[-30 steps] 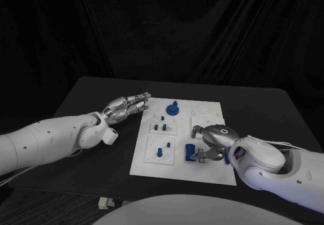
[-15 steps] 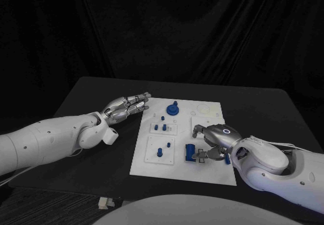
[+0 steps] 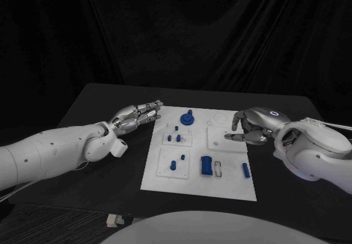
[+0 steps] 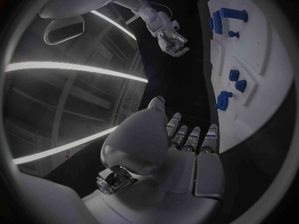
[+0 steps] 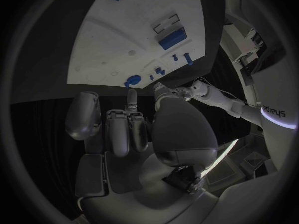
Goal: Assemble the parts on the task board
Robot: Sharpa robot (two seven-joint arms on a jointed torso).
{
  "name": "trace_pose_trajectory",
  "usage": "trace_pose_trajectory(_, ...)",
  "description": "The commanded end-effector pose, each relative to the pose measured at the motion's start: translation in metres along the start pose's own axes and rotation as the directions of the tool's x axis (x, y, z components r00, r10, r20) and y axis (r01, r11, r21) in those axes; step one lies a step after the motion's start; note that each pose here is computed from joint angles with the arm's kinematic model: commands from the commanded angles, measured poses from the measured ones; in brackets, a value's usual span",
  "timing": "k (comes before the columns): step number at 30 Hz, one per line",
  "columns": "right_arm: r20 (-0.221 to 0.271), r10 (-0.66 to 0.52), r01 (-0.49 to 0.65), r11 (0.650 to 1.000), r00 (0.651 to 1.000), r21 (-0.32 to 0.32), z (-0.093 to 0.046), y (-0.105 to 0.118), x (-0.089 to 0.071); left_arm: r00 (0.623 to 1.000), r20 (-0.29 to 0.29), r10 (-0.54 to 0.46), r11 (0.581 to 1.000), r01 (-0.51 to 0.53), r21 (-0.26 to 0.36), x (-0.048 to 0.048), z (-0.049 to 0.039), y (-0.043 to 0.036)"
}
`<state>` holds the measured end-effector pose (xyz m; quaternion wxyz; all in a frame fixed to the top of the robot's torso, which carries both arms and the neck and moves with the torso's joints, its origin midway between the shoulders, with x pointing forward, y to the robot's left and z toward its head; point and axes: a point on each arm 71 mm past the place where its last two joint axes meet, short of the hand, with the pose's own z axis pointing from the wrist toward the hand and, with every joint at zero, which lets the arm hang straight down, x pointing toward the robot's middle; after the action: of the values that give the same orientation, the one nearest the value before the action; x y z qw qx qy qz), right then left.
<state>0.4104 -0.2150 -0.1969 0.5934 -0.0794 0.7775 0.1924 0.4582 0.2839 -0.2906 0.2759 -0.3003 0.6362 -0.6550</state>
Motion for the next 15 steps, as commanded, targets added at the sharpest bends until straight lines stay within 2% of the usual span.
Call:
trace_pose_trajectory(1, -0.239, 0.037, 0.007, 0.983, 0.97, 0.183, -0.002, -0.02, 0.011, 1.0, -0.002, -0.01, 0.998, 0.01, 0.059, 0.0019, 0.0016, -0.0037)
trace_pose_trajectory(6, -0.318, 0.025, 0.06, 0.966, 0.948, 0.253, -0.002, -0.034, 0.01, 1.0, -0.003, -0.01, 0.998, 0.01, 0.059, 0.0023, 0.0021, -0.0036)
trace_pose_trajectory(15, -0.38, 0.009, 0.104, 0.955, 0.925, 0.276, 0.003, -0.038, 0.014, 1.0, -0.003, -0.01, 0.998, 0.01, 0.059, 0.0024, 0.0021, -0.0036)
